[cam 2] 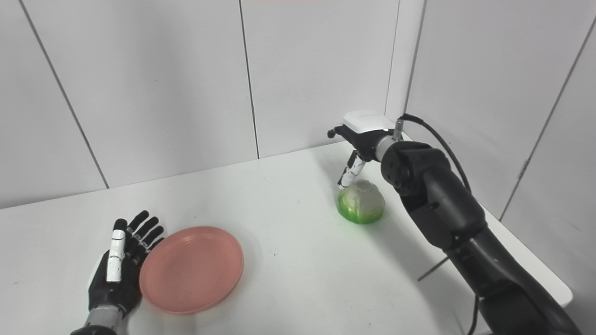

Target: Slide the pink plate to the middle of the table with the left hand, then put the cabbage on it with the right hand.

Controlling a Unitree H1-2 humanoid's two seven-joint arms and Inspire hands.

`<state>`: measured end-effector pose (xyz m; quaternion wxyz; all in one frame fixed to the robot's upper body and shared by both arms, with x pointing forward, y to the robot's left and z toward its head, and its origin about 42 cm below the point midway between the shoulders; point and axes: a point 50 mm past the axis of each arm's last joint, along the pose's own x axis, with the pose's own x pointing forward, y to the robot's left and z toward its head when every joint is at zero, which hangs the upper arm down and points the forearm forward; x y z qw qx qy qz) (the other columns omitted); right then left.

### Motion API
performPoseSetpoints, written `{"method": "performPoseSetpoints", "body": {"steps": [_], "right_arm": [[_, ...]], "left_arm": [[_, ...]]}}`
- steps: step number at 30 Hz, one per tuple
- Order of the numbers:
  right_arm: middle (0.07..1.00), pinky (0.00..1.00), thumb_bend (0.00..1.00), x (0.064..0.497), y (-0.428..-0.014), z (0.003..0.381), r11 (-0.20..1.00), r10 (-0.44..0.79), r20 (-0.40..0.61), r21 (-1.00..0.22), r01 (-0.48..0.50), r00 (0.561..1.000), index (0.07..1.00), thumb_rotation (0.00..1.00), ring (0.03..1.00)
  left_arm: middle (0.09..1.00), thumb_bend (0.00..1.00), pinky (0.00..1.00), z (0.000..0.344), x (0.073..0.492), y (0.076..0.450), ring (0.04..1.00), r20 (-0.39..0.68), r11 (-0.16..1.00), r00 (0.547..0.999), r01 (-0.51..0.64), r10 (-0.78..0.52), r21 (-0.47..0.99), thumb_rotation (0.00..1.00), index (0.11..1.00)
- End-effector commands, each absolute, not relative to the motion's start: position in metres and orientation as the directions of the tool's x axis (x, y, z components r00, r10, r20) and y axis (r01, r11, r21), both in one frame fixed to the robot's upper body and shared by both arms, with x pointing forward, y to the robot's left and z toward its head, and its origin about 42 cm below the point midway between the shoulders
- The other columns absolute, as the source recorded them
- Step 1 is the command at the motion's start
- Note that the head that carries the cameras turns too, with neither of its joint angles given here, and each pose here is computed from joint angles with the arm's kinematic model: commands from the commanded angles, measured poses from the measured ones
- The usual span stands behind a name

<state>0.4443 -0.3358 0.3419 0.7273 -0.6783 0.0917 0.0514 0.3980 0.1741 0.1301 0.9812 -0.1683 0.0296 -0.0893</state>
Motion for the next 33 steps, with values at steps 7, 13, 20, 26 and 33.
{"method": "performPoseSetpoints", "body": {"steps": [7,13,20,26,33], "right_arm": [[0.865,0.61,1.0,0.469,-0.346,0.34,0.05,-0.135,-0.271,-0.963,-0.266,0.953,0.833,0.22,0.826],[0.917,0.63,1.0,0.473,-0.35,0.32,0.056,-0.174,-0.349,-0.937,-0.345,0.921,0.832,0.25,0.873],[0.917,0.67,1.0,0.473,-0.357,0.305,0.086,-0.187,-0.405,-0.915,-0.395,0.895,0.842,0.24,0.87],[0.933,0.62,1.0,0.471,-0.359,0.288,0.09,-0.186,-0.448,-0.894,-0.438,0.875,0.848,0.27,0.849],[0.928,0.63,1.0,0.469,-0.357,0.277,0.074,-0.178,-0.472,-0.882,-0.466,0.864,0.844,0.28,0.844]], "left_arm": [[0.854,0.77,0.84,0.134,0.397,0.172,0.863,-0.038,0.931,0.982,0.163,-0.185,-0.326,0.83,0.832],[0.855,0.79,0.85,0.133,0.396,0.173,0.863,-0.046,0.931,0.981,0.161,-0.186,-0.327,0.83,0.833],[0.854,0.77,0.83,0.132,0.394,0.171,0.86,-0.05,0.929,0.981,0.159,-0.186,-0.333,0.83,0.819],[0.863,0.76,0.83,0.131,0.393,0.17,0.868,-0.054,0.925,0.98,0.16,-0.19,-0.344,0.82,0.833],[0.862,0.78,0.83,0.13,0.393,0.171,0.867,-0.064,0.924,0.98,0.154,-0.188,-0.349,0.82,0.838]]}}
